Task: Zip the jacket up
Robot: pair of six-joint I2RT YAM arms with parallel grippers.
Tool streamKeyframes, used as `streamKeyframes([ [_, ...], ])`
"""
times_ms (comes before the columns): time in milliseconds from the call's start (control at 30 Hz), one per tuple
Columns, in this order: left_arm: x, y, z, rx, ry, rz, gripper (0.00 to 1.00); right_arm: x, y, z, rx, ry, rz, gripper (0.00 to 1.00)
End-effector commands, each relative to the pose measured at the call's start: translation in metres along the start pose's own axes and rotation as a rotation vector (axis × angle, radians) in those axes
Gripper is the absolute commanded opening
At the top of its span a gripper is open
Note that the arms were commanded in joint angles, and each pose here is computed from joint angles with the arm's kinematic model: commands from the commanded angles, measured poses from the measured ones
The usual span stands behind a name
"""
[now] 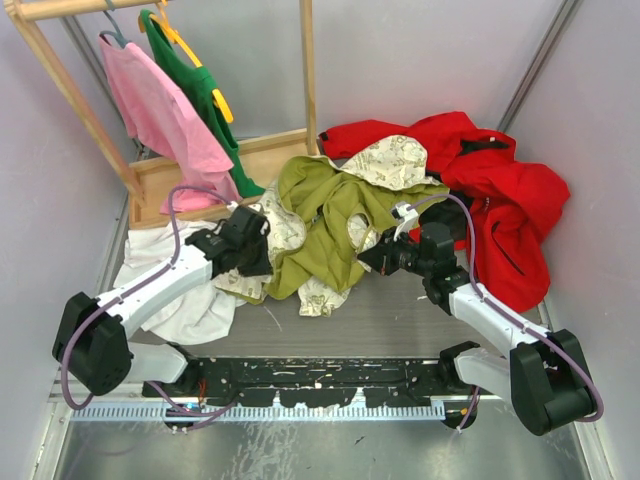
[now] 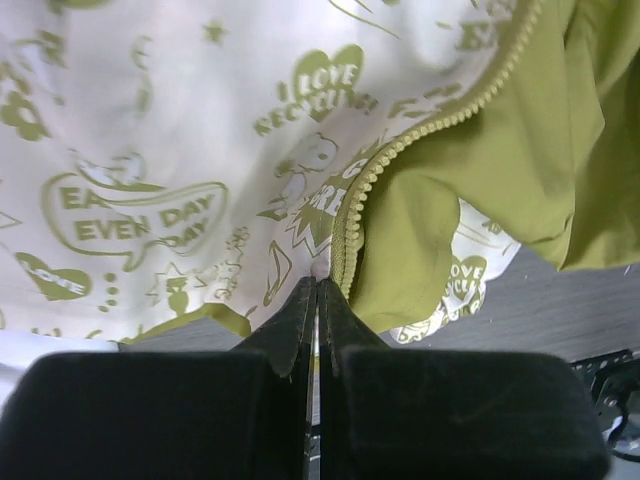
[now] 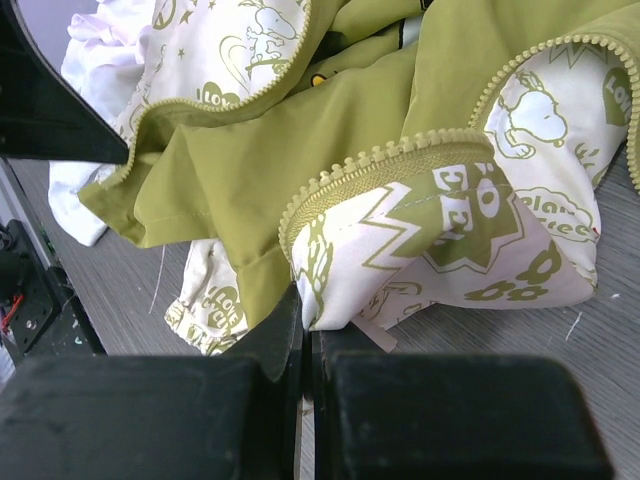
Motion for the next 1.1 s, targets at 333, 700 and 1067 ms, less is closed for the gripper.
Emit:
streamKeyframes([
  [333,0.001,0.019,0.005,0.009,-0.112,-0.127,0.05,0.001,0.014,0.002,-0.045,0.001,-0.036,0.06],
  [700,-0.003,-0.006,0.033,0.157,-0.167,-0.172,0.14,0.001,0.012,0.004,-0.037,0.002,-0.033,0.06],
  [1067,0.000,-0.024,0.026,0.195,-0.144,-0.095,0.46,0.001,0.010,0.006,-0.027,0.004,-0.033,0.06],
])
Point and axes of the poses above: each gripper's point midway between its finger pads, its own z axis out along the fingers, its own x axis along the line the jaws close on, y = z × x, the point moved 4 cm from there along -z, back along the fingers, and after that the axes turned 8 degrees about -z, right-handed, at the moved point
